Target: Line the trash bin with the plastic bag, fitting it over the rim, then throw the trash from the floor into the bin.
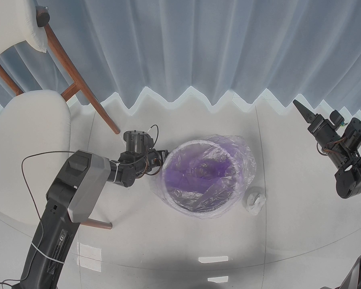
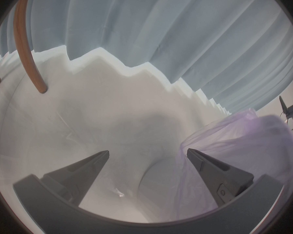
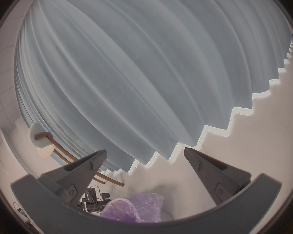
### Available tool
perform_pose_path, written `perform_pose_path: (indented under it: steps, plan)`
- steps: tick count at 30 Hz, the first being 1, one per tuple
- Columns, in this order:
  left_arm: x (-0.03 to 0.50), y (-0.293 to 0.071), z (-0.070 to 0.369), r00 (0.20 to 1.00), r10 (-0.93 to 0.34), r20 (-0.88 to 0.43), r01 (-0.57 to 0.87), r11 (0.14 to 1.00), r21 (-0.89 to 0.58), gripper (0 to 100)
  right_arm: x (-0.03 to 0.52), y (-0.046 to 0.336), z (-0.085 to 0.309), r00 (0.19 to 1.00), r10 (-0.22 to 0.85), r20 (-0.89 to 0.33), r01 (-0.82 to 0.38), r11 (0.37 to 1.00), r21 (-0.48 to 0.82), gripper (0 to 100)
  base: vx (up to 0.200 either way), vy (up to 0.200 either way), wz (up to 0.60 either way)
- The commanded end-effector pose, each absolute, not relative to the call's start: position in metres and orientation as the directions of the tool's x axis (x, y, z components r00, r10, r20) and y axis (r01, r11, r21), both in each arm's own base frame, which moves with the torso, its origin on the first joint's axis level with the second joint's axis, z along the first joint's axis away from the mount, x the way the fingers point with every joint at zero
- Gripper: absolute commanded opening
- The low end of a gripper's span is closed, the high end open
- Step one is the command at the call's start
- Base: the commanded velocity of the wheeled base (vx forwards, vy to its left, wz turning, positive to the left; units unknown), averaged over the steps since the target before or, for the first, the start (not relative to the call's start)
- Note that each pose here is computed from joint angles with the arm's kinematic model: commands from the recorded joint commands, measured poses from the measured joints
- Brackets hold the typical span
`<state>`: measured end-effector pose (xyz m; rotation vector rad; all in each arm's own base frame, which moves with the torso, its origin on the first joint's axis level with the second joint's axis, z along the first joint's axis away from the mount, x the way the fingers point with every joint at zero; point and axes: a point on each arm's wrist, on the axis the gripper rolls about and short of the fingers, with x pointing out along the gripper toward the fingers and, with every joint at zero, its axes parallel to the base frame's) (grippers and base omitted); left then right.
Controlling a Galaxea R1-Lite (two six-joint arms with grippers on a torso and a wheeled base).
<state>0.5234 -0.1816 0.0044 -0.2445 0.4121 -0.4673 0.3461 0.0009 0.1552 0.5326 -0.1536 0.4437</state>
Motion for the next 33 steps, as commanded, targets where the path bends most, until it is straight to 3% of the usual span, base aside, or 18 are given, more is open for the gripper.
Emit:
perform_pose_path:
  steps: [1, 6, 9, 12, 13, 15, 18, 24, 27, 33]
  plan:
    - [0.522, -0.181, 0.050, 0.840, -0.489, -0.234, 0.395, 0.848, -0.353, 100, 0.347, 0.002, 0.154, 0.891, 0.371, 0.262, -0.452, 0.771, 0.447, 100, 0.000, 0.000, 0.00]
    - [0.514, -0.176, 0.119, 0.878, -0.472, -0.080, 0.415, 0.834, -0.363, 100, 0.345, 0.003, 0.151, 0.893, 0.373, 0.250, -0.449, 0.772, 0.451, 100, 0.000, 0.000, 0.00]
    - [0.497, -0.173, 0.140, 0.877, -0.478, -0.057, 0.427, 0.828, -0.363, 100, 0.344, 0.006, 0.145, 0.895, 0.384, 0.225, -0.445, 0.766, 0.463, 100, 0.000, 0.000, 0.00]
    - [0.480, -0.170, 0.153, 0.870, -0.488, -0.063, 0.435, 0.822, -0.367, 100, 0.345, 0.012, 0.135, 0.895, 0.402, 0.194, -0.445, 0.761, 0.472, 100, 0.000, 0.000, 0.00]
    - [0.445, -0.175, 0.163, 0.848, -0.517, -0.116, 0.440, 0.809, -0.390, 100, 0.352, 0.018, 0.109, 0.901, 0.415, 0.127, -0.425, 0.786, 0.450, 100, 0.000, 0.000, 0.00]
    - [0.426, -0.178, 0.167, 0.835, -0.533, -0.137, 0.446, 0.802, -0.398, 100, 0.356, 0.019, 0.095, 0.905, 0.416, 0.090, -0.414, 0.809, 0.417, 100, 0.000, 0.000, 0.00]
    - [0.373, -0.165, 0.193, 0.832, -0.547, -0.094, 0.472, 0.786, -0.399, 100, 0.364, 0.019, 0.064, 0.911, 0.412, 0.013, -0.390, 0.850, 0.353, 100, 0.000, 0.000, 0.00]
    - [0.302, -0.125, 0.231, 0.874, -0.481, 0.064, 0.467, 0.798, -0.381, 100, 0.353, 0.050, 0.034, 0.867, 0.490, -0.090, -0.423, 0.820, 0.386, 100, 0.000, 0.000, 0.00]
    - [0.290, -0.103, 0.250, 0.890, -0.434, 0.137, 0.452, 0.808, -0.378, 100, 0.350, 0.066, 0.020, 0.841, 0.524, -0.130, -0.439, 0.804, 0.401, 100, 0.000, 0.000, 0.00]
    - [0.285, -0.084, 0.262, 0.909, -0.378, 0.174, 0.415, 0.862, -0.293, 100, 0.365, 0.075, -0.021, 0.850, 0.491, -0.193, -0.394, 0.834, 0.387, 100, 0.000, 0.000, 0.00]
